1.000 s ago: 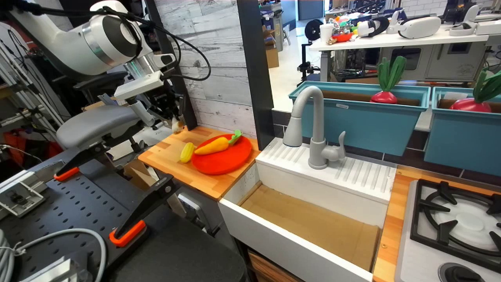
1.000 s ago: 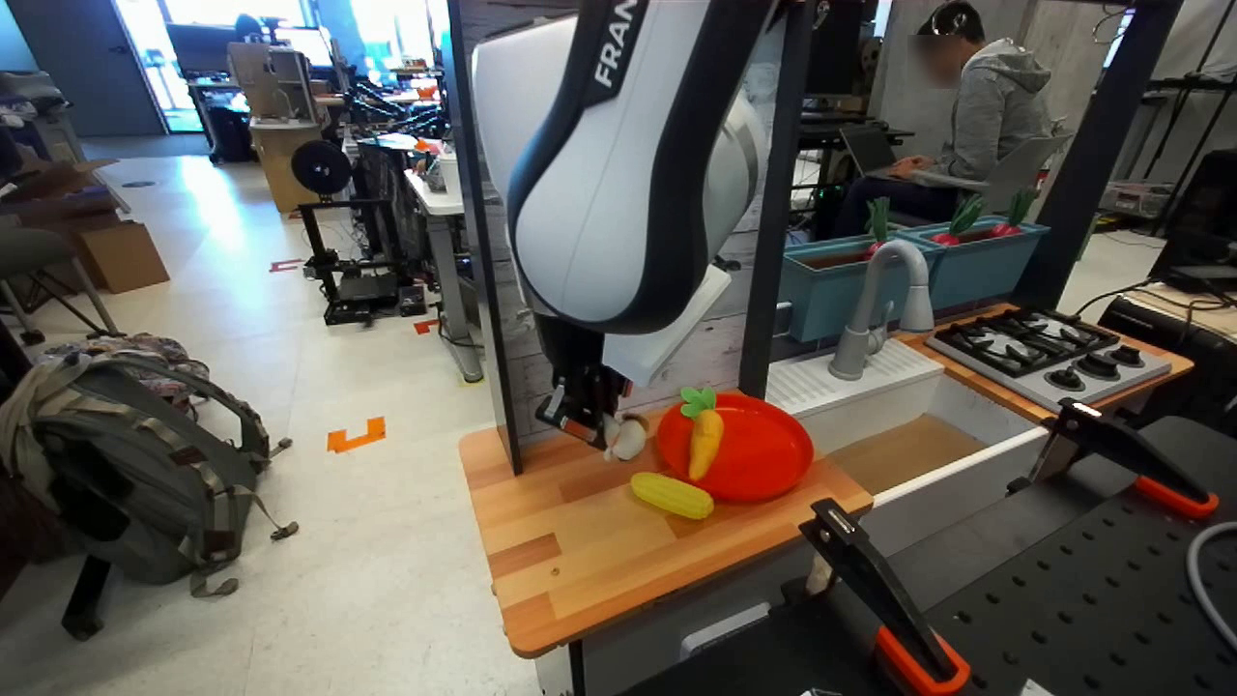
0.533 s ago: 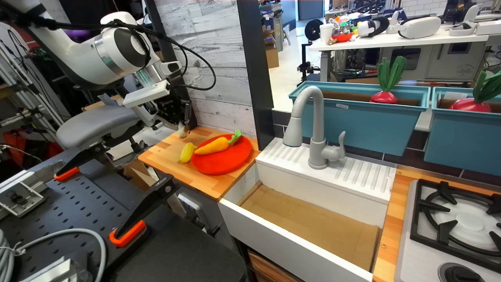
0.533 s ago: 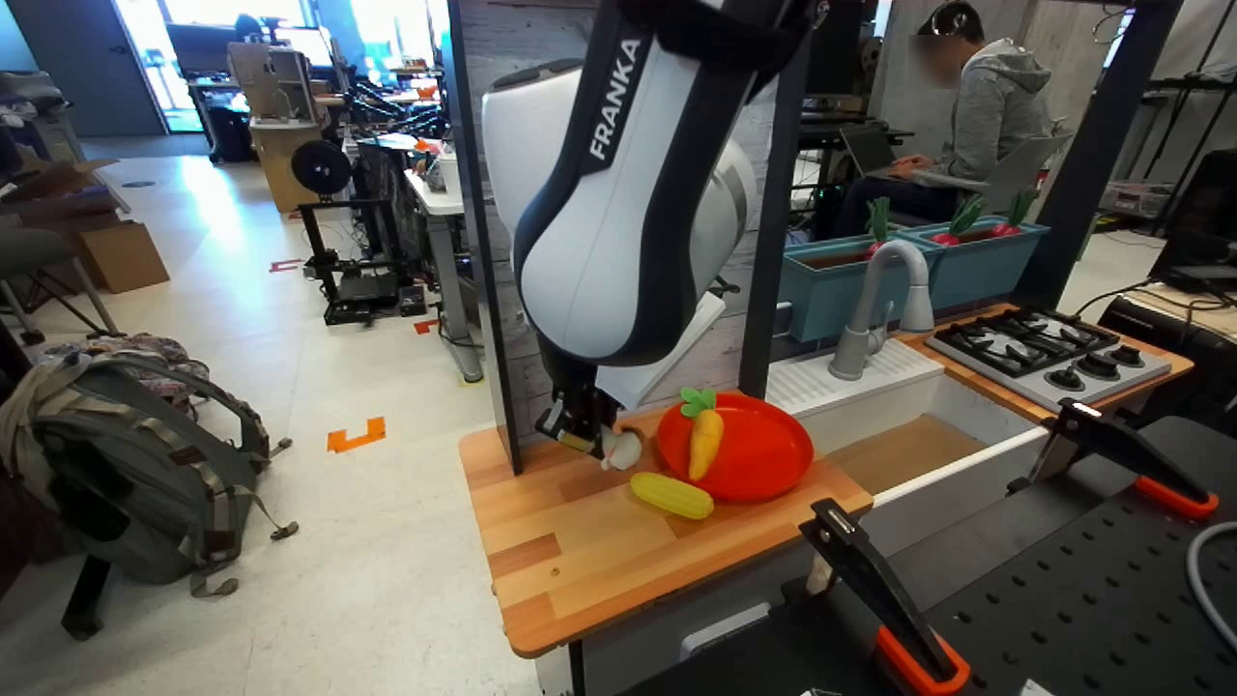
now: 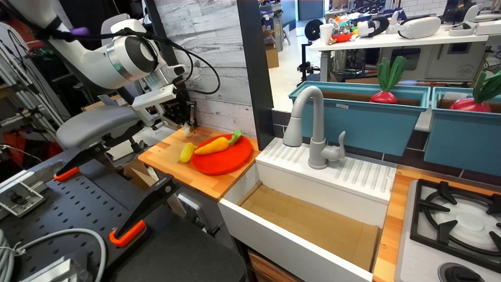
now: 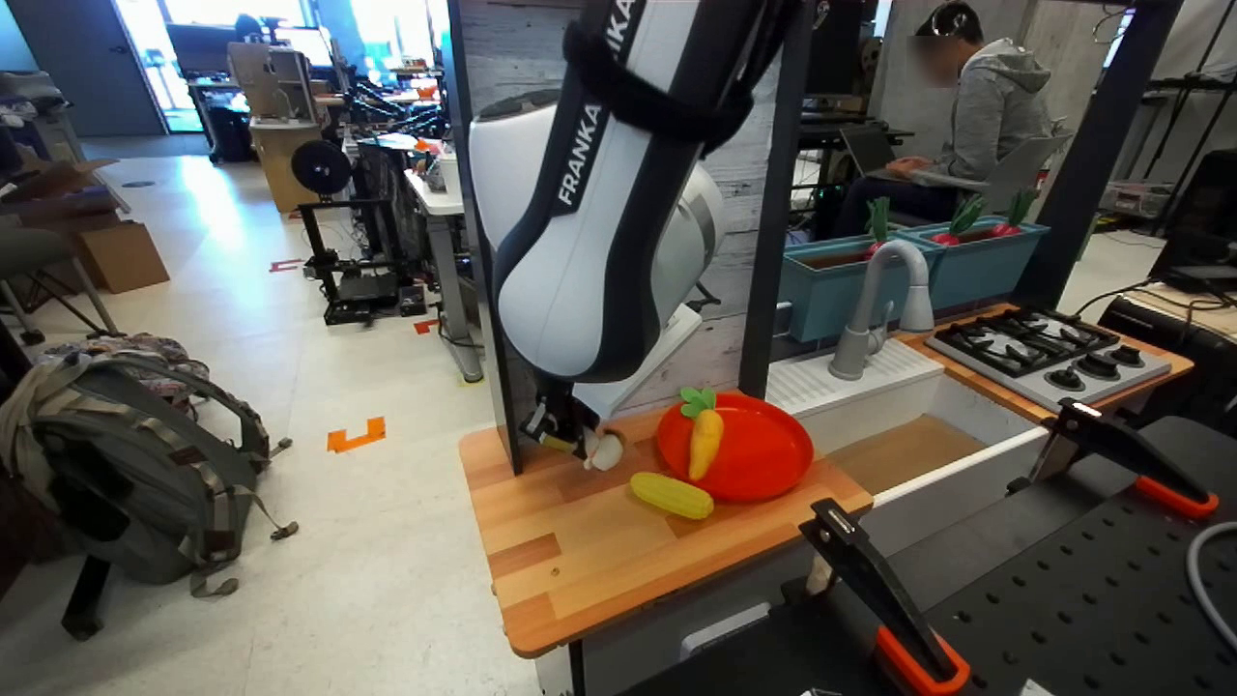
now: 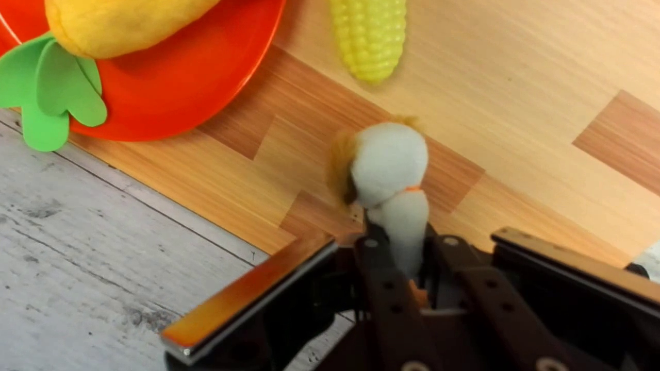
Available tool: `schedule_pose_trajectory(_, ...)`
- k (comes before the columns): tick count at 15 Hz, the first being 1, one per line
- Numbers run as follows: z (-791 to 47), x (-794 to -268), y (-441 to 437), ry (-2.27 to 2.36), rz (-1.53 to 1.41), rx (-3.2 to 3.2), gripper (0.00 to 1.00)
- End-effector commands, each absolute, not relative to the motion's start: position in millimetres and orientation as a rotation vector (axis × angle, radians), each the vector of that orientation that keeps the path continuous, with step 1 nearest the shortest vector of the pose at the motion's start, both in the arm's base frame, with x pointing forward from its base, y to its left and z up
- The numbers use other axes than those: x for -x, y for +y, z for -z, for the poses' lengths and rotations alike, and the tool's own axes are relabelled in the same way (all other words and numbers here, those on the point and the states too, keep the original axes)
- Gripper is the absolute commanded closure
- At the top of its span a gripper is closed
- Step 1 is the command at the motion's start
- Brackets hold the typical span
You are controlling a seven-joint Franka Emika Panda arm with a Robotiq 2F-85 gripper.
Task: Move the white doll backwards
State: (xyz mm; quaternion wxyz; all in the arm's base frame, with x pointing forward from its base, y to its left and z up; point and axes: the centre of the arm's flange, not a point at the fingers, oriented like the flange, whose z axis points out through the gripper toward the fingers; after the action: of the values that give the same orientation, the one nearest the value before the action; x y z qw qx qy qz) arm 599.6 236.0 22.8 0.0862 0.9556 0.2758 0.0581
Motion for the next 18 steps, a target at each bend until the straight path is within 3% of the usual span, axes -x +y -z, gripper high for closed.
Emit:
schedule_pose_trajectory(1, -6.0, -612.2, 244.7, 0.784, -0.155, -2.84, 0.6)
schedule_pose_trajectory(9, -0.5, -604.9, 243.1, 0.792, -0.17, -2.826, 0.03)
schedule_pose_trajectory(18, -40.2, -545.2, 216.7, 0.858, -0.227, -2.806, 0.0)
